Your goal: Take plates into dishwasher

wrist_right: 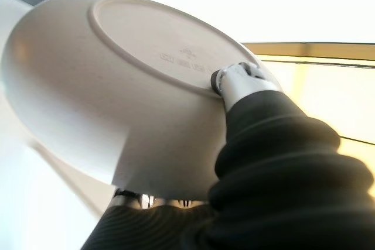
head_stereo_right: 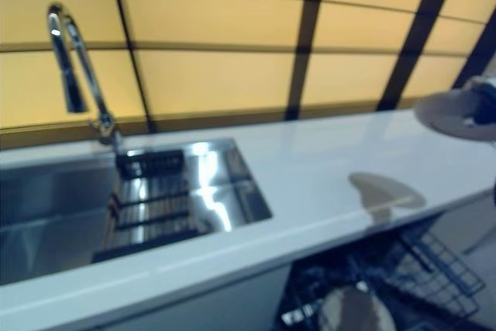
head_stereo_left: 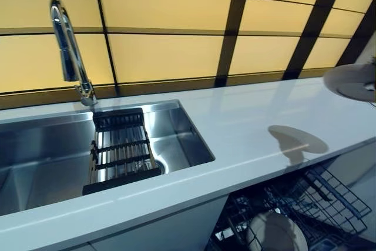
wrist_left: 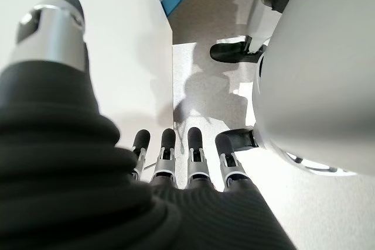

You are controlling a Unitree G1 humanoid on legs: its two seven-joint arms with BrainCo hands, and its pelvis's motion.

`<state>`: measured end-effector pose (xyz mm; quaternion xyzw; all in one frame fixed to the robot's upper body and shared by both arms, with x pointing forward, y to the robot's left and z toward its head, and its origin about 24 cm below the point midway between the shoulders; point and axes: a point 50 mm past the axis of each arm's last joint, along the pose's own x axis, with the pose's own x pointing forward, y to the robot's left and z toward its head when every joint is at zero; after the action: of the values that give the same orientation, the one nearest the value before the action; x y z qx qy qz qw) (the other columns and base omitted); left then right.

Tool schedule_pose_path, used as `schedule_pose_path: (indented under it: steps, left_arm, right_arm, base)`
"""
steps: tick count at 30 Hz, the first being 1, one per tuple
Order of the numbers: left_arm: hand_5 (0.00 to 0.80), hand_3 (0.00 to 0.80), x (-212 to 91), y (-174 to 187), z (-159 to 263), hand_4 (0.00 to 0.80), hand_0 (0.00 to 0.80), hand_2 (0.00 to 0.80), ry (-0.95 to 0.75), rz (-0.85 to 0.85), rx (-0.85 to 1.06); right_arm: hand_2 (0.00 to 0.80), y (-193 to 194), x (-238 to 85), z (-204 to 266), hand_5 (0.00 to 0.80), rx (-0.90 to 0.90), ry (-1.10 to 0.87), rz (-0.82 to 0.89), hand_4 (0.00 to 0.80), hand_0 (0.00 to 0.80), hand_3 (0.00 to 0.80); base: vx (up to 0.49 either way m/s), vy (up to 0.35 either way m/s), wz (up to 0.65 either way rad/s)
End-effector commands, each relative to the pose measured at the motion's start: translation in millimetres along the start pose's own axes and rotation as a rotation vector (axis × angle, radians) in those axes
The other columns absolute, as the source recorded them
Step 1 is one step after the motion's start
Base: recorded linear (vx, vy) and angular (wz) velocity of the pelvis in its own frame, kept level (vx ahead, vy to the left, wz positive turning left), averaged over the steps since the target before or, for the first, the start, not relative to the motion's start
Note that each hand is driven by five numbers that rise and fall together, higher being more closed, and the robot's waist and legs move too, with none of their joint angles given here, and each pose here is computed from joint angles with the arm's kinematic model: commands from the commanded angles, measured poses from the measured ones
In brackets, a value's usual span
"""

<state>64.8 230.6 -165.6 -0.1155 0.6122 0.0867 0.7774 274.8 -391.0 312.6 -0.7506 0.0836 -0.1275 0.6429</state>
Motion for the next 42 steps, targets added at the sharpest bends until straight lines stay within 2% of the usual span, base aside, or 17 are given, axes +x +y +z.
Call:
schedule_pose_path:
  steps: [1,5,11,20,30,42]
  left_arm:
    - [0.0,0.0,-3,15,10,0.0,0.0,0.0,-0.016,0.03,0.011]
    - [0.0,0.0,-4,16,13,0.0,0.0,0.0,-0.027,0.03,0.003]
    - [0.0,0.0,-5,19,22,0.0,0.0,0.0,-0.04,0.036,0.015]
    - [0.0,0.0,-4,15,30,0.0,0.0,0.0,-0.073,0.01,0.029]
    - [0.0,0.0,-5,17,27,0.0,0.0,0.0,-0.081,0.016,0.031]
    - [0.0,0.0,-5,16,18,0.0,0.0,0.0,-0.076,0.014,0.055]
  right_arm:
    - [0.8,-20,-10,-24,0.8,0.151,0.092,-0.097,0.8,0.8,0.8]
    - [0.8,5,-17,-38,0.8,0.199,0.146,-0.023,0.8,0.8,0.8]
    - [0.8,61,-37,-60,0.8,0.347,0.238,0.106,0.8,0.8,0.8]
    - [0.8,138,-52,-28,0.8,0.573,0.171,0.321,0.8,0.8,0.8]
    - [0.8,186,-62,3,0.8,0.762,0.175,0.39,0.8,0.8,0.8]
    - [0.8,208,-63,17,0.8,0.77,0.217,0.381,0.8,0.8,0.8]
  base:
    - [0.005,-0.03,-0.05]
    - [-0.011,-0.019,-0.08]
    - [-0.004,-0.015,-0.08]
    - [-0.014,-0.021,-0.06]
    - [-0.008,-0.014,-0.03]
    - [-0.004,-0.033,0.0]
